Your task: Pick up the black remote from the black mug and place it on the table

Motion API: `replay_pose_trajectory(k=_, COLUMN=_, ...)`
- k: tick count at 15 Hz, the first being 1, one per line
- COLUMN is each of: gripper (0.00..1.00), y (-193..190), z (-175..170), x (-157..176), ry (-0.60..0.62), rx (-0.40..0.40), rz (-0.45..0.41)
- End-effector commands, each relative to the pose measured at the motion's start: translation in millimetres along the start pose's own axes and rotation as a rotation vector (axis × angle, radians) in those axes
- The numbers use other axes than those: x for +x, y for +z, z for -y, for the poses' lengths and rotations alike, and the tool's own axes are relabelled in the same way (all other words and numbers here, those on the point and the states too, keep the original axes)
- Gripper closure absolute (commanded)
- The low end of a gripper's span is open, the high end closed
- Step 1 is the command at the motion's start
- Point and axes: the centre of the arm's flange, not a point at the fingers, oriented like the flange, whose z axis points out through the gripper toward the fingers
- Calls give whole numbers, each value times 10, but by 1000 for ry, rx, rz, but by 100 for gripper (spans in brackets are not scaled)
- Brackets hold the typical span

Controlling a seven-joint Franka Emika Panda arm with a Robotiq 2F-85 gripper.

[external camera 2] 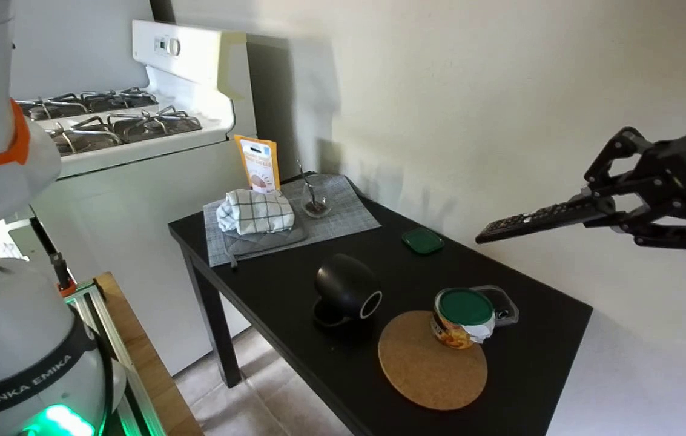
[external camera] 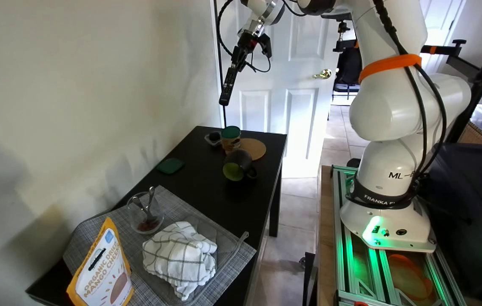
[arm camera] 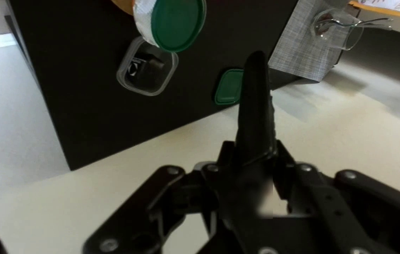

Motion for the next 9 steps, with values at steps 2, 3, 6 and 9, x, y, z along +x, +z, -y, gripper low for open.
replay_pose_trajectory(k=2, gripper=70, y=151, z=137, x=160, ry=1, rx=14, rz=20)
replay_pose_trajectory(k=3, gripper=70, y=215, z=190, x=217, ry=0, rx=19, rz=28)
replay_pose_trajectory(k=6, gripper=70, y=258, z=227, x=255, ry=-4, rx=22, rz=34)
replay_pose_trajectory(k=9, gripper=93, y=395, z=265, x=306, ry=10, rx=13, rz=41)
